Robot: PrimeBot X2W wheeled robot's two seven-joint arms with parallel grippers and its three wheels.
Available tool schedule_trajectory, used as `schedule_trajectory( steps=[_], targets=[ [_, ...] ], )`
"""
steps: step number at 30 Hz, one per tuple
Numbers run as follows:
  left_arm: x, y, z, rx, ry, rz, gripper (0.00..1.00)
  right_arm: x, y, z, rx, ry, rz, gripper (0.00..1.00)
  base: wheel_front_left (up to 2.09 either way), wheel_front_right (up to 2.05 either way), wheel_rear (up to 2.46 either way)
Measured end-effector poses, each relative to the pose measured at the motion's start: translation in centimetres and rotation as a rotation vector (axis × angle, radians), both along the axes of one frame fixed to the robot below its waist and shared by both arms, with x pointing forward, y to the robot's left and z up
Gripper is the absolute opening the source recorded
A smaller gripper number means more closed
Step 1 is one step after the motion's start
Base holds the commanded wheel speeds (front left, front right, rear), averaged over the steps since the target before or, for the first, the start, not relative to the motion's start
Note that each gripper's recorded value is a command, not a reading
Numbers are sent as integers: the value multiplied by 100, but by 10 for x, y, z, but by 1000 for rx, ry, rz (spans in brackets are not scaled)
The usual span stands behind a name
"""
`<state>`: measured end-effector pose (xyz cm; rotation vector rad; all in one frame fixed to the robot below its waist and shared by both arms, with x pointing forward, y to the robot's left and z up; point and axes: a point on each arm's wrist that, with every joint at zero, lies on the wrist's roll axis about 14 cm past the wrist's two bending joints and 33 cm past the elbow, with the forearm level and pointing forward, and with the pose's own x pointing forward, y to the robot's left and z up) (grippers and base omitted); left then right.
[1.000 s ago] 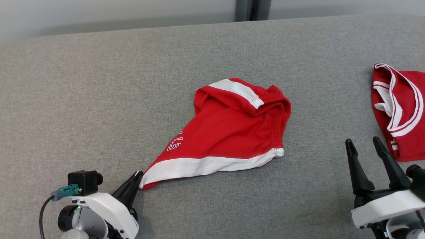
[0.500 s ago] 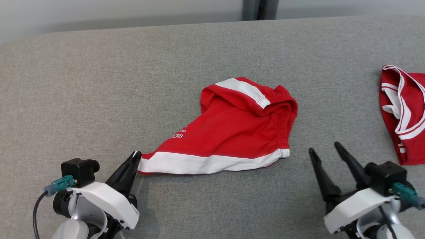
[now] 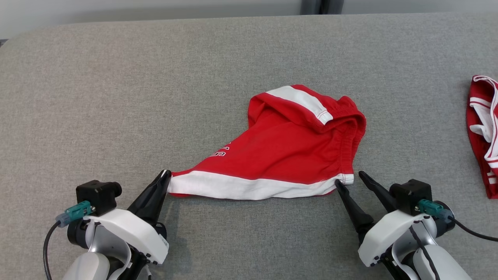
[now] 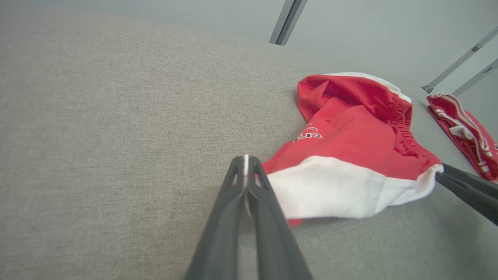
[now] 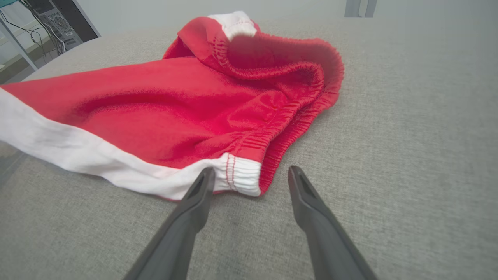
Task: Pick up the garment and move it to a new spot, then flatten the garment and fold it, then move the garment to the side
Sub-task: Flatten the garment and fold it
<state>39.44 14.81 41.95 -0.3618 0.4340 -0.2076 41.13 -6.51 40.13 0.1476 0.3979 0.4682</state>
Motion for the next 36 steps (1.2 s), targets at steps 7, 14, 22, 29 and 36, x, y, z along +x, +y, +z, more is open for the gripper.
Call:
schedule_trajectory(
  steps=[7,14,22,29,36],
  targets=[
    [7,3,9,16,-53,25,0,8,1,1,-5,-21,13,0,0,0,0],
    [33,3,70,30,-283,60,0,37,-21,75,36,-264,-47,0,0,0,0],
    [51,-10,172,24,-612,51,0,46,-47,189,77,-576,-108,0,0,0,0],
    [43,-18,257,26,-872,47,0,30,-67,267,64,-779,-141,0,0,0,0],
    [34,-28,278,14,-921,28,0,21,-73,281,74,-787,-165,0,0,0,0]
  ],
)
